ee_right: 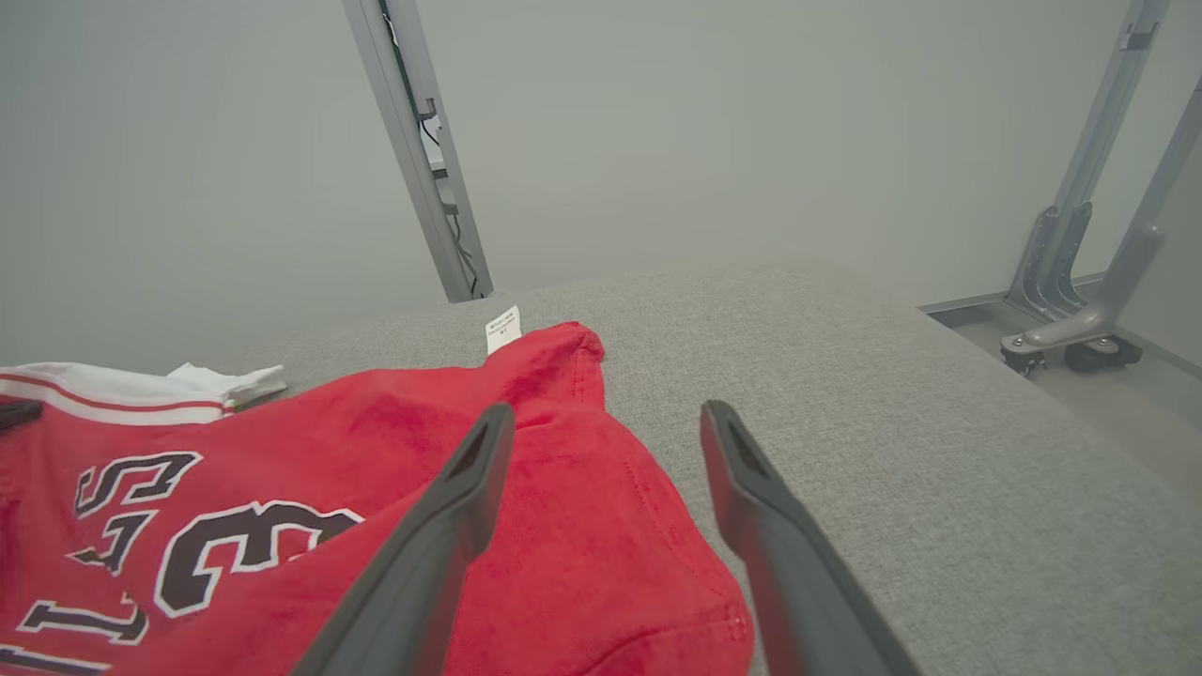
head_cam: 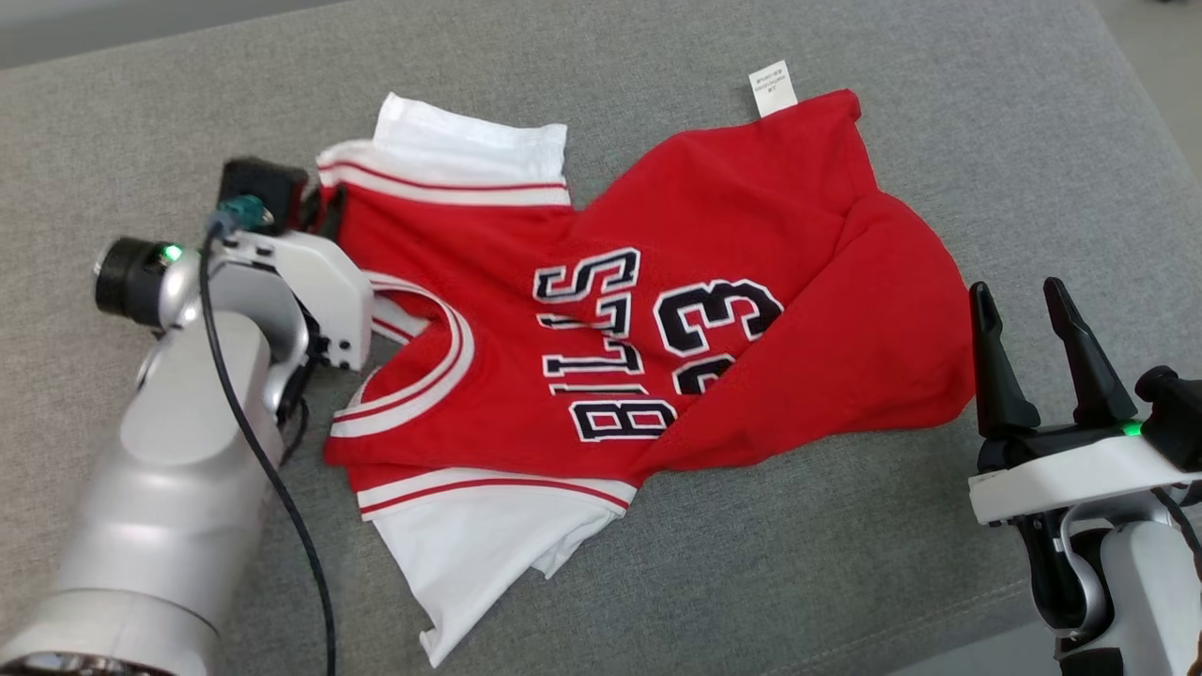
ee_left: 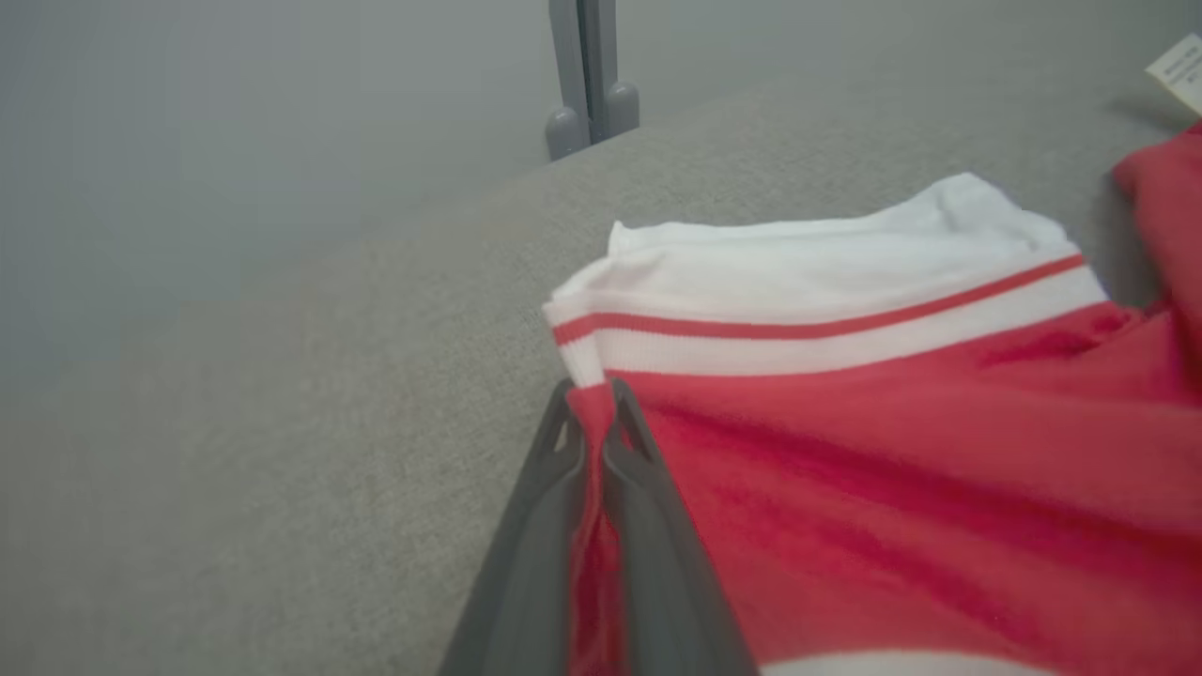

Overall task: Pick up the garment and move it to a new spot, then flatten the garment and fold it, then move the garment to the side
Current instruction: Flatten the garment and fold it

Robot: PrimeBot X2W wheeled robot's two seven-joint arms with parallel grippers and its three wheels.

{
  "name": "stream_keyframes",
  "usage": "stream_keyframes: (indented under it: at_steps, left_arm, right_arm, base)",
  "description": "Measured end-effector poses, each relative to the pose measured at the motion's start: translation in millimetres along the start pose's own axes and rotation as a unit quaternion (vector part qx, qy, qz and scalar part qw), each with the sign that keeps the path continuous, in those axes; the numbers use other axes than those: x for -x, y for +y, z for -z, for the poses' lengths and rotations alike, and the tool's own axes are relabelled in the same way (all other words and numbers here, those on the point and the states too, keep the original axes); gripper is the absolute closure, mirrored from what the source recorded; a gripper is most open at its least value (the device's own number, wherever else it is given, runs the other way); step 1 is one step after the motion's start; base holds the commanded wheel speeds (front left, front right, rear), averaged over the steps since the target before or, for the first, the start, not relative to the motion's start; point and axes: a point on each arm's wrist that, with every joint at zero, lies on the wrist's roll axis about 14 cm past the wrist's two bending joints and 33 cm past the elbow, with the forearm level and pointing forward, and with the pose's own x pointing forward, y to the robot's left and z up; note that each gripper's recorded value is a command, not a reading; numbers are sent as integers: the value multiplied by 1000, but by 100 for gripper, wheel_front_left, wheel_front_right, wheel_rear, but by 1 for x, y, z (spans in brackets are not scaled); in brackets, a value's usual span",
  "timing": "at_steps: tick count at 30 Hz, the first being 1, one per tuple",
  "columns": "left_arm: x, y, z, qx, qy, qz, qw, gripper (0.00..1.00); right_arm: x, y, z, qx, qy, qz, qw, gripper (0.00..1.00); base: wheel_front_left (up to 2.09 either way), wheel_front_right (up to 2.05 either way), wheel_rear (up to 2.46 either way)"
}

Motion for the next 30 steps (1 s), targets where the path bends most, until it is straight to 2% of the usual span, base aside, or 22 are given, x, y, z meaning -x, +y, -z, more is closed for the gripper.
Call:
stream_keyframes:
  at_steps: [7, 15, 16, 17, 23, 30]
  left_arm:
    - [-28, 43, -66, -60, -51, -32, 996, 100]
    - [-51, 57, -84, -83, -70, -51, 993, 100]
    - [-51, 59, -85, -85, -76, -56, 992, 38]
    - [-50, 60, -86, -85, -81, -59, 991, 0]
    - [-35, 63, -99, -81, -131, -74, 985, 0]
    - [5, 58, -100, -53, -171, -85, 980, 0]
  right_arm:
    - [-7, -1, 4, 5, 1, 3, 1000, 0]
    - [-8, -8, 16, 4, 15, 17, 1000, 0]
    - [-8, -7, 18, 3, 16, 17, 1000, 0]
    - [-9, -7, 18, 2, 16, 17, 1000, 0]
    - [-14, 2, 18, -3, 13, 5, 1000, 0]
    - [-16, 21, 11, -1, 2, -28, 1000, 0]
  base:
    - [0, 0, 0]
    - [0, 0, 0]
    - [0, 0, 0]
    - [0, 0, 0]
    - [0, 0, 0]
    - [0, 0, 0]
